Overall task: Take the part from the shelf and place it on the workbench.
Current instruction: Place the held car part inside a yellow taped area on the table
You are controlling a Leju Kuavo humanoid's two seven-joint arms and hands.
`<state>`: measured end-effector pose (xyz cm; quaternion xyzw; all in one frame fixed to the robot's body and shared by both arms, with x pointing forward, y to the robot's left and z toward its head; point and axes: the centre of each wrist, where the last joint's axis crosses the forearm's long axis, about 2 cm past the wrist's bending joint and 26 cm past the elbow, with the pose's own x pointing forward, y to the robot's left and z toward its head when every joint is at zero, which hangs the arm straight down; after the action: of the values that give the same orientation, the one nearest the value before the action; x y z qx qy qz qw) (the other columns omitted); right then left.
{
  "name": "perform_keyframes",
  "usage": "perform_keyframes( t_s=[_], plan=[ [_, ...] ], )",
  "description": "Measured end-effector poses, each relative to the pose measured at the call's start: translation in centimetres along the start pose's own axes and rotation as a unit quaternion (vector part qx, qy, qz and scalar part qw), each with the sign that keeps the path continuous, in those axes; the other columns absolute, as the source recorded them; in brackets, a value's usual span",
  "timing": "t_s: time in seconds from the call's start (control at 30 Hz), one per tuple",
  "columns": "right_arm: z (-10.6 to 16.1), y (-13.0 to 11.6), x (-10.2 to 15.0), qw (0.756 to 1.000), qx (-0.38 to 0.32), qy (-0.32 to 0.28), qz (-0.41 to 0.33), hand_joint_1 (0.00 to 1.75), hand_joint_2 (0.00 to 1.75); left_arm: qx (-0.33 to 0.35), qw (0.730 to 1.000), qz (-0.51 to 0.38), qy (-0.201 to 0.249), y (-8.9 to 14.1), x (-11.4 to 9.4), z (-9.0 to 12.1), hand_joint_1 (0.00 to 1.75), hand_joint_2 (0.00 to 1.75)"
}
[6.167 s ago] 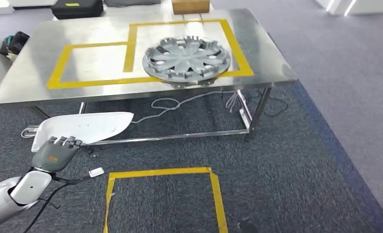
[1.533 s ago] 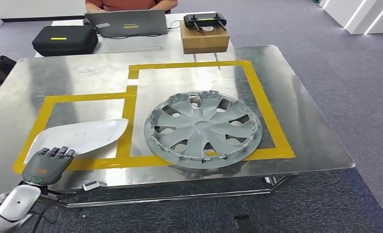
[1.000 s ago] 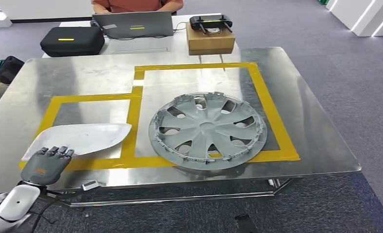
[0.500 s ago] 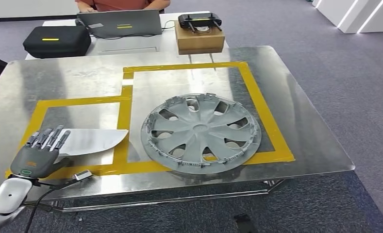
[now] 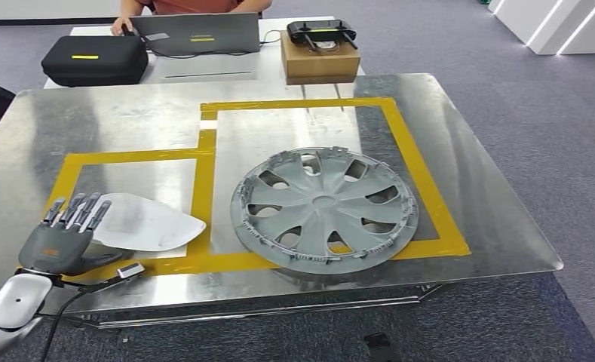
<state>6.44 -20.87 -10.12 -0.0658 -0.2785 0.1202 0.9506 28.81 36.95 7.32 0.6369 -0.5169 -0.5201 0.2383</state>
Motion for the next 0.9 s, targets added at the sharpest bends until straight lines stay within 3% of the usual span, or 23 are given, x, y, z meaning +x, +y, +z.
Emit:
perform_keyframes(
  t_s=[0.9],
  plan=[
    [0.12, 0.06, -0.25, 1.000, -0.002, 0.004, -0.001, 0.00, 0.00, -0.012, 1.000, 0.010, -0.014, -0.31, 0.29, 0.39, 0.00, 0.00]
  ],
)
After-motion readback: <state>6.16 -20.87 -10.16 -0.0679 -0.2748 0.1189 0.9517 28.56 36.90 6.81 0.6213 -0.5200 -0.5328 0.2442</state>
